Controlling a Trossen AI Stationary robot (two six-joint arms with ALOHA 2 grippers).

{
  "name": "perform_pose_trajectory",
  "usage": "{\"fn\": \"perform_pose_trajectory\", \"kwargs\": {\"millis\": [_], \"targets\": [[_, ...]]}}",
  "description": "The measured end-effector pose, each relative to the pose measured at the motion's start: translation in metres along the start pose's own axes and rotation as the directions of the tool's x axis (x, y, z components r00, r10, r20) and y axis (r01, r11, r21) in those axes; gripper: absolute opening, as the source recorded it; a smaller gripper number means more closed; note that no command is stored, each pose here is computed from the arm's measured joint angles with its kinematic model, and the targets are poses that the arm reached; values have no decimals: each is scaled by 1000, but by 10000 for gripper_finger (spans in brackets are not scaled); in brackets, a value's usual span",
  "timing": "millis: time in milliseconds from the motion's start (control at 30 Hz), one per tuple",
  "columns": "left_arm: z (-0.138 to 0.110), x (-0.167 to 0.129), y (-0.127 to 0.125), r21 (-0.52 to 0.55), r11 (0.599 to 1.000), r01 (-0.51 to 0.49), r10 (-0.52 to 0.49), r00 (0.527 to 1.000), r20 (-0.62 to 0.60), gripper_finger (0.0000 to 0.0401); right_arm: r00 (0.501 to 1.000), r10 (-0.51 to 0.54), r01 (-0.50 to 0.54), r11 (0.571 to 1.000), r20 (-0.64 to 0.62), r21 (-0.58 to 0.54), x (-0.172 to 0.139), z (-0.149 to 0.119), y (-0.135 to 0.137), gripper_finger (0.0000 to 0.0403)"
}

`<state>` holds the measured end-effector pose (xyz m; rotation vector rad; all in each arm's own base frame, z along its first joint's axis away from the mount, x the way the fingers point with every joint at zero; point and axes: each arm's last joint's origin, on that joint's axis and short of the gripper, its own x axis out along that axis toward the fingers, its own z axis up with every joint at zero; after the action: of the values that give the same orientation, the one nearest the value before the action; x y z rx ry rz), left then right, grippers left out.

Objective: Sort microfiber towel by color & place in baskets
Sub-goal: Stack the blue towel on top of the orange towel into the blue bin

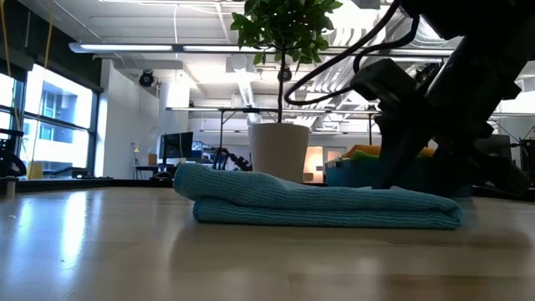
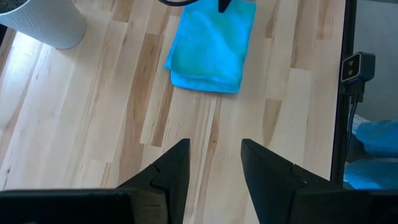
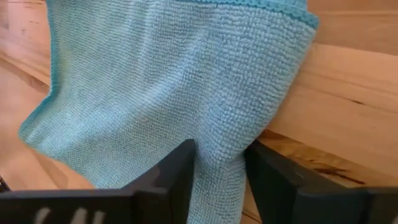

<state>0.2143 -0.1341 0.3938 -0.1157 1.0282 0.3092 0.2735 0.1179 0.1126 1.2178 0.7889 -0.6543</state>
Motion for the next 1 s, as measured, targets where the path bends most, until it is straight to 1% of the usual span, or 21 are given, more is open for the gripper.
{"fn": "perform_pose_trajectory", "kwargs": {"millis": [167, 333, 400, 567, 667, 767, 867, 1000], "targets": [[0, 0, 0, 7, 1000, 0, 0, 1000, 0, 133, 1000, -8, 8, 1000, 15, -2, 1, 0, -1, 92], [0, 0, 0, 7, 1000, -1, 1, 1000, 0, 133, 999, -15, 15, 1000, 30, -3, 1, 1, -2, 25], [0, 0, 0, 8, 1000, -1, 1, 1000, 0, 133, 999, -14, 14, 1000, 32, -3, 1, 1, -2, 8], [-1, 0, 1, 39, 999, -7, 7, 1000, -6, 133, 999, -27, 28, 1000, 37, -12, -3, 1, 4, 6], [-1, 0, 1, 61, 998, -7, 8, 1000, -6, 133, 996, -79, 81, 995, 46, -60, -10, 6, 14, 3], [-1, -1, 1, 81, 997, -7, 7, 1000, -3, 133, 988, -139, 145, 983, 63, -109, -24, 14, 30, 2], [-1, -2, 3, 110, 994, -7, 7, 1000, 2, 133, 966, -248, 258, 950, 76, -176, -37, 26, 41, 2], [-1, -6, 10, 154, 988, -18, 18, 1000, 2, 133, 922, -371, 386, 889, 108, -247, -58, 51, 58, 1]]}}
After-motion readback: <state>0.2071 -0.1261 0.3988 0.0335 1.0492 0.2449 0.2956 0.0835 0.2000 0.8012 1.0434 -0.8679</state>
